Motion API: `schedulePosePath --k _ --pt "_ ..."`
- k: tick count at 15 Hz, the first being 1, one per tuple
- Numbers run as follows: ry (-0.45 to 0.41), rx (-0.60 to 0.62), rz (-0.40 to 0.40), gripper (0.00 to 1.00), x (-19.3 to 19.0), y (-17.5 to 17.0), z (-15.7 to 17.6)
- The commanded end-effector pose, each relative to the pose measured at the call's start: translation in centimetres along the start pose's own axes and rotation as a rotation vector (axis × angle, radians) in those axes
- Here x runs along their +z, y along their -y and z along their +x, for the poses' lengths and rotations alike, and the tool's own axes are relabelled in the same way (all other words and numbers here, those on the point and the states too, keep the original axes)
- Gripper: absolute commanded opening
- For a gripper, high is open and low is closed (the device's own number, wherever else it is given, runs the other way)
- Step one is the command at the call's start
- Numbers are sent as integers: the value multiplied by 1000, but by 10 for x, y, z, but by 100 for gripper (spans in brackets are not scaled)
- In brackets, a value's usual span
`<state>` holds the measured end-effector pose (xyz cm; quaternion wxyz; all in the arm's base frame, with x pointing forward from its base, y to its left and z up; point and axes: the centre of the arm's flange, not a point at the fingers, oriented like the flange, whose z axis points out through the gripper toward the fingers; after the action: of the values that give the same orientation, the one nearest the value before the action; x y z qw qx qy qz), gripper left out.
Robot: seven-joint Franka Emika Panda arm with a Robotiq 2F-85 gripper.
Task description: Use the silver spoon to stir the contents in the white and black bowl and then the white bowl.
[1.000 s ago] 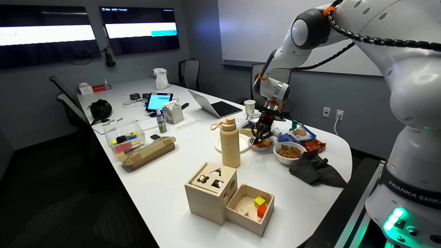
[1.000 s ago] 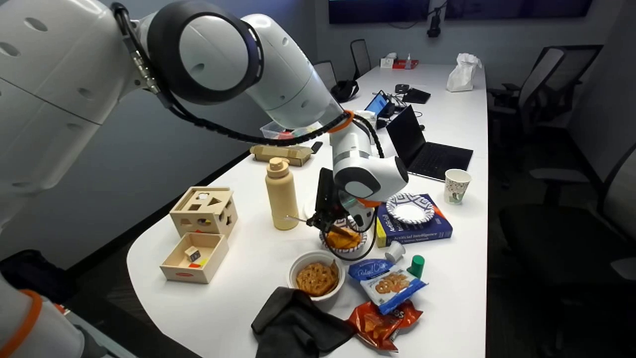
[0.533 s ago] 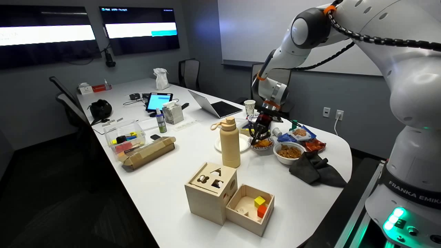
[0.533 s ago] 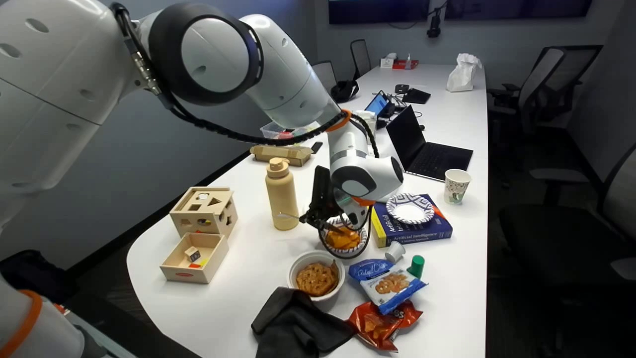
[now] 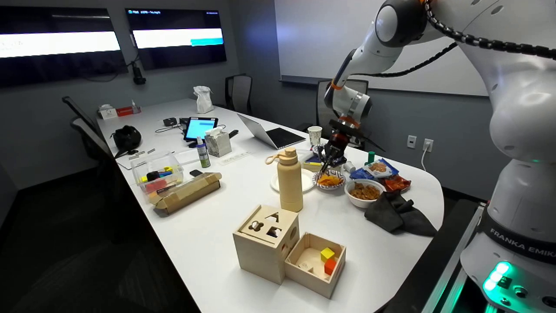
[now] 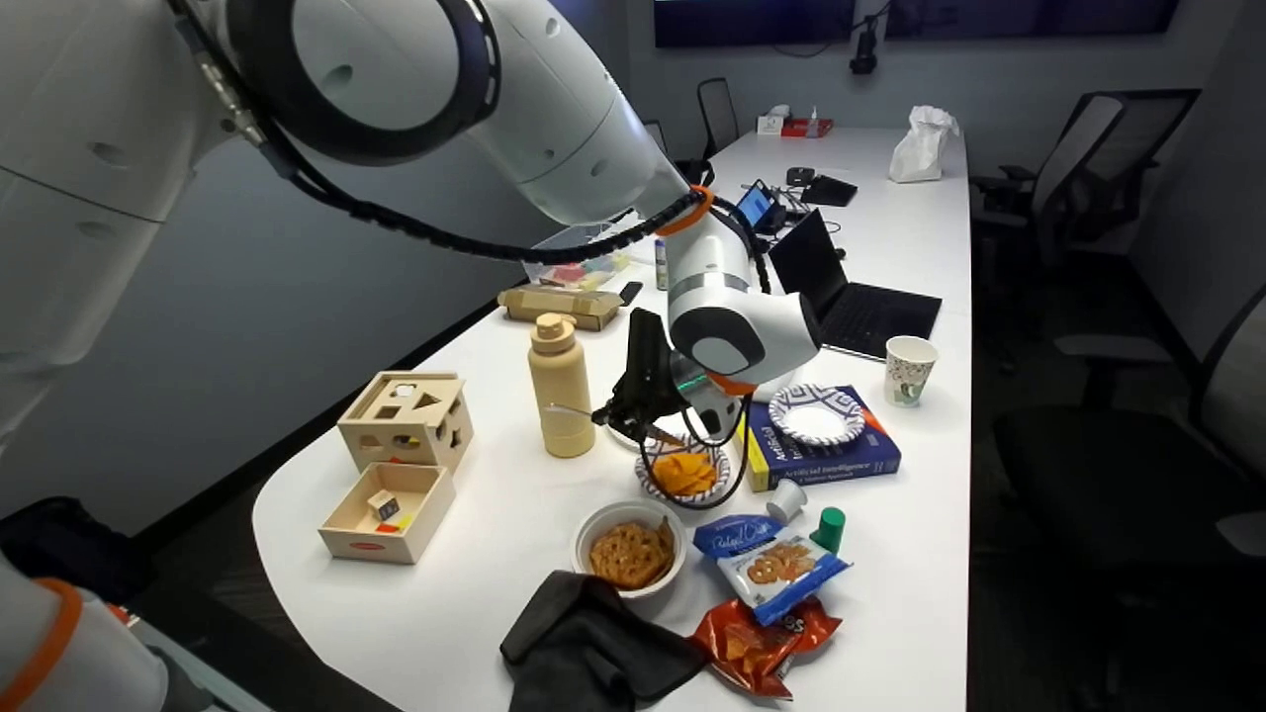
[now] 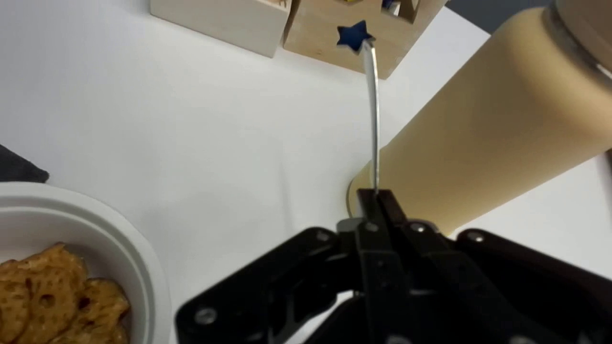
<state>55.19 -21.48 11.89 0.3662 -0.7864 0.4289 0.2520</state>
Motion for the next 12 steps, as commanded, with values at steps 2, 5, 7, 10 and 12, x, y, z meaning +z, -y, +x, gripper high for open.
schedulePosePath --k 2,5,7,10,12 --pt "67 -27 56 1 -14 -47 -48" --pt "107 -19 75 1 -8 -80 -61" --pt "117 4 80 1 -2 -99 -68" --pt "124 23 98 1 2 -118 -76" --pt "131 37 100 1 3 -127 -81"
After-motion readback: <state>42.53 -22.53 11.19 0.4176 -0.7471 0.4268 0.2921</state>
